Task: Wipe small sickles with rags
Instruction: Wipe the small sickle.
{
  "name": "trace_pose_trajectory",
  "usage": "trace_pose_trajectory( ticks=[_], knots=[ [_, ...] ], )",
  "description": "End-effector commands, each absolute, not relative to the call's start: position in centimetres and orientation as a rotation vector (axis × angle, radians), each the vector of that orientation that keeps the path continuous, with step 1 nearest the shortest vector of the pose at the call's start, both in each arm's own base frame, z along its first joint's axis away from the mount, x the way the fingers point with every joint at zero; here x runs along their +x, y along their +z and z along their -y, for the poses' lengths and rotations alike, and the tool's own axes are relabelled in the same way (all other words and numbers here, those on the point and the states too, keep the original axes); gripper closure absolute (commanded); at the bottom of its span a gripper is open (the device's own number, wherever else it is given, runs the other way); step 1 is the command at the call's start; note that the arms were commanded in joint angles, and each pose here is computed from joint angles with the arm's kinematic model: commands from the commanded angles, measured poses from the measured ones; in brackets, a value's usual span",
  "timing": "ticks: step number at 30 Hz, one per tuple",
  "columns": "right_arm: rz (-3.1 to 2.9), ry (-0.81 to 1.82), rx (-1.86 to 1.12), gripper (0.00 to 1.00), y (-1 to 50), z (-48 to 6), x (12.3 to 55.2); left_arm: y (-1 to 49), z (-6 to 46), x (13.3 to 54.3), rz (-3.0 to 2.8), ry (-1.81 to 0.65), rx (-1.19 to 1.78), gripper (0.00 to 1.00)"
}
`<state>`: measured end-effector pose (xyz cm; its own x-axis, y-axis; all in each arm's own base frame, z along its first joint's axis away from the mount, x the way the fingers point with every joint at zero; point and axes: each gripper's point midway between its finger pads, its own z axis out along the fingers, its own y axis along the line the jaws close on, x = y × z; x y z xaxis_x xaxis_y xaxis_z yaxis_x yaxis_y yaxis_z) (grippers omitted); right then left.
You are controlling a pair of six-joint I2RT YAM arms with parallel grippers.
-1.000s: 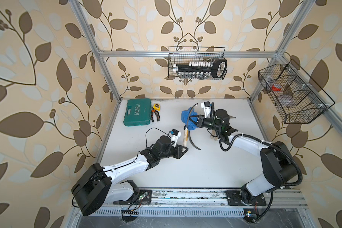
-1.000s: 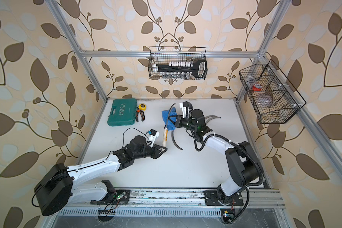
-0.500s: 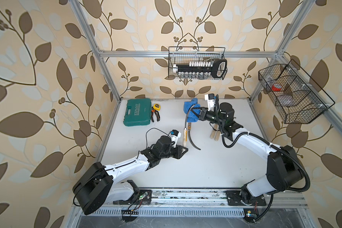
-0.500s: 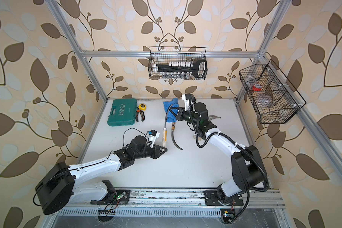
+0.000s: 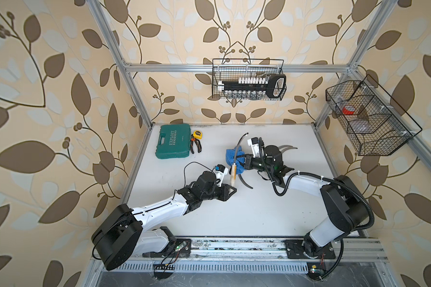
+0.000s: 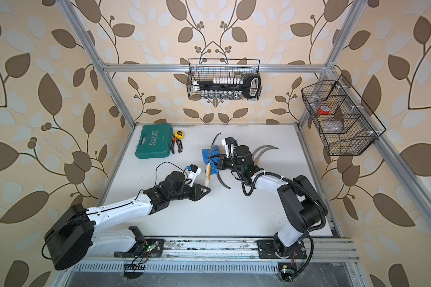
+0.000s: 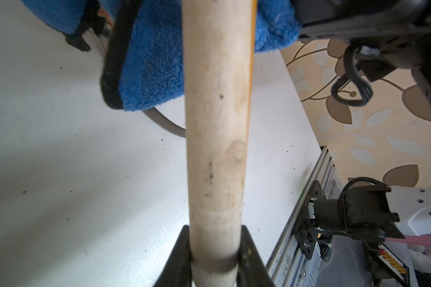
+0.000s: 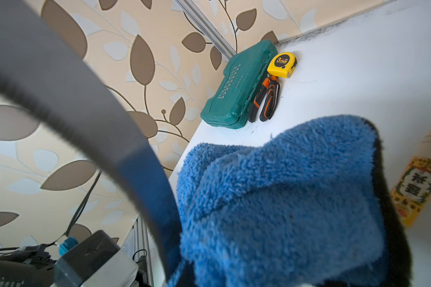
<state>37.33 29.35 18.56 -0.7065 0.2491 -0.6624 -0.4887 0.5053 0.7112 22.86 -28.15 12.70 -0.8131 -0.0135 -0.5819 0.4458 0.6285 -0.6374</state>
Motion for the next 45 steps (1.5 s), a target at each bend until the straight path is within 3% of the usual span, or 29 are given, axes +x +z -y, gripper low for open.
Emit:
trace_pose_trajectory(
  ticks=[1, 10, 15, 29, 34, 45],
  knots=[
    [-1.892, 1.278, -0.237, 1.0, 22.8, -29.8, 37.9, 14.4, 29.0, 23.2, -2.237, -1.143, 0.37, 1.0],
    [-1.759, 1.22, -0.206, 1.0, 31.5, -26.9, 39.5, 14.3, 28.9, 23.2, -2.238, -1.138, 0.375, 1.0],
    [-1.734, 1.189, -0.214, 1.0, 33.3, -26.4, 39.3, 14.2, 28.9, 23.2, -2.24, -1.142, 0.376, 1.0],
    [-1.923, 1.227, -0.218, 1.0, 21.5, -29.3, 37.9, 14.8, 28.7, 23.0, -2.227, -1.14, 0.379, 1.0],
    [-1.94, 1.245, -0.23, 1.0, 20.9, -30.2, 38.0, 14.7, 28.6, 23.0, -2.229, -1.138, 0.374, 1.0],
    [-1.77, 1.207, -0.192, 1.0, 31.9, -27.2, 39.8, 14.7, 28.5, 22.9, -2.231, -1.126, 0.378, 1.0]
  ],
)
